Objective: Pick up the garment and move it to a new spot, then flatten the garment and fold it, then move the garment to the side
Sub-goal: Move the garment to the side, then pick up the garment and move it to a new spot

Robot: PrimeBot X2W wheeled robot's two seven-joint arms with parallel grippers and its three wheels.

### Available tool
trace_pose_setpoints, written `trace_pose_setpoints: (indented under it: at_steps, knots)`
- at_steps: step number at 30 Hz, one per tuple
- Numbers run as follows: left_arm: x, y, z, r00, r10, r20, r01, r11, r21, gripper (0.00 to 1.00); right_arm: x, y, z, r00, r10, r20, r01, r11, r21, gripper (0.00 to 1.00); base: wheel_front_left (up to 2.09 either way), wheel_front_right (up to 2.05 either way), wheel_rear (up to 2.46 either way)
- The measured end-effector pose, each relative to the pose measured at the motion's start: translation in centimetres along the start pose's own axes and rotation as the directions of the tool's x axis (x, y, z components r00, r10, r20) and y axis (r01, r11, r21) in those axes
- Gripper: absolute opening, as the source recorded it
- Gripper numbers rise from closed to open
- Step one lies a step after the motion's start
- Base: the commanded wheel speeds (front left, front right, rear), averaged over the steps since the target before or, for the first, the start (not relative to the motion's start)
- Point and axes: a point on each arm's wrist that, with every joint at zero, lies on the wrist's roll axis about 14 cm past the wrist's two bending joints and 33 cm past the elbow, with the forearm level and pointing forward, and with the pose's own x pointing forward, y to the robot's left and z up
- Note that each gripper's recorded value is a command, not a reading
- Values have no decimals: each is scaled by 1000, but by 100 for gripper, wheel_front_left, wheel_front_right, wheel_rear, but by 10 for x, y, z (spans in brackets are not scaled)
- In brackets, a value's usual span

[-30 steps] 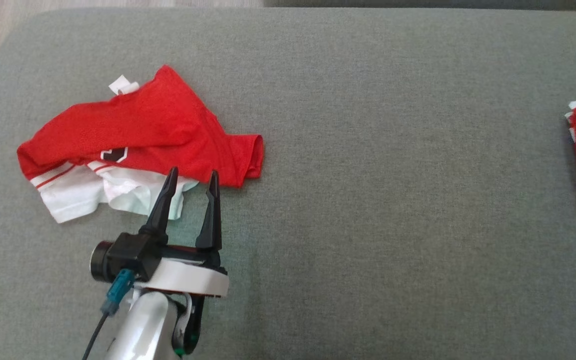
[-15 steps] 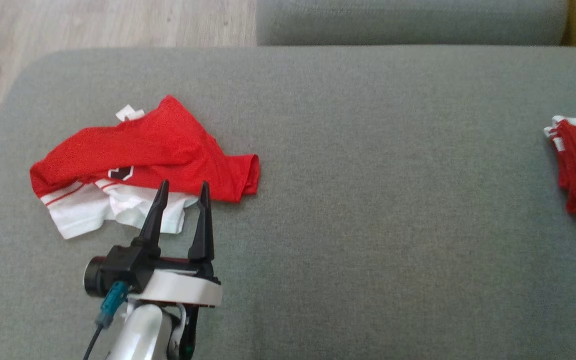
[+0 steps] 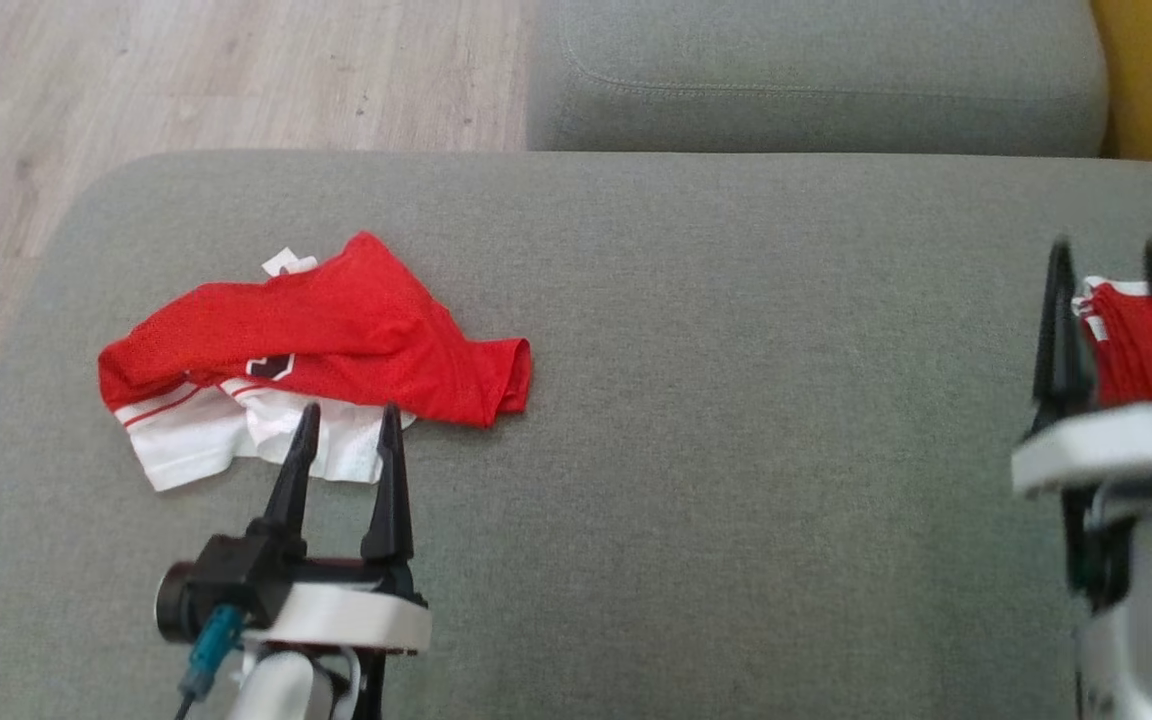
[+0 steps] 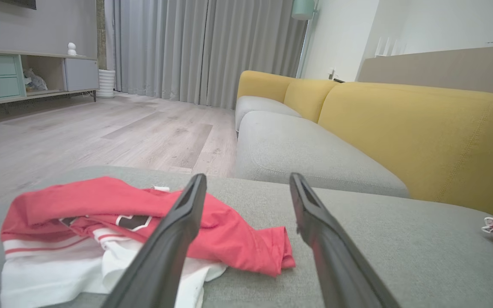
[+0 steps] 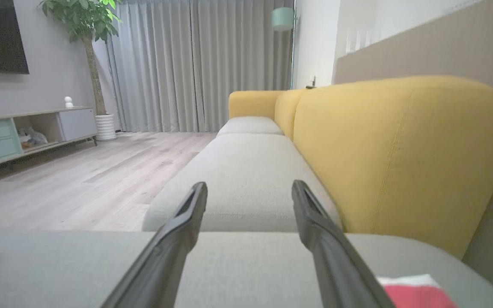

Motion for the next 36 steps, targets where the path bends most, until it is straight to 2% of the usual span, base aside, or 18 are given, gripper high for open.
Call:
trace_pose_setpoints:
  at_steps: [5, 11, 36]
  knots:
    - [-11, 4, -8, 1000, 16, -23, -16, 1000, -4, 100, -39, 13, -49, 994, 26, -107, -12, 991, 133, 100, 0, 0, 0]
    - [-18, 4, -14, 999, 20, -41, -21, 1000, -7, 100, -76, 20, -84, 980, 38, -194, -1, 982, 190, 100, 0, 0, 0]
    - [-24, 7, -15, 999, 29, -45, -29, 1000, -6, 100, -79, 40, -84, 979, 95, -182, -58, 978, 199, 100, 0, 0, 0]
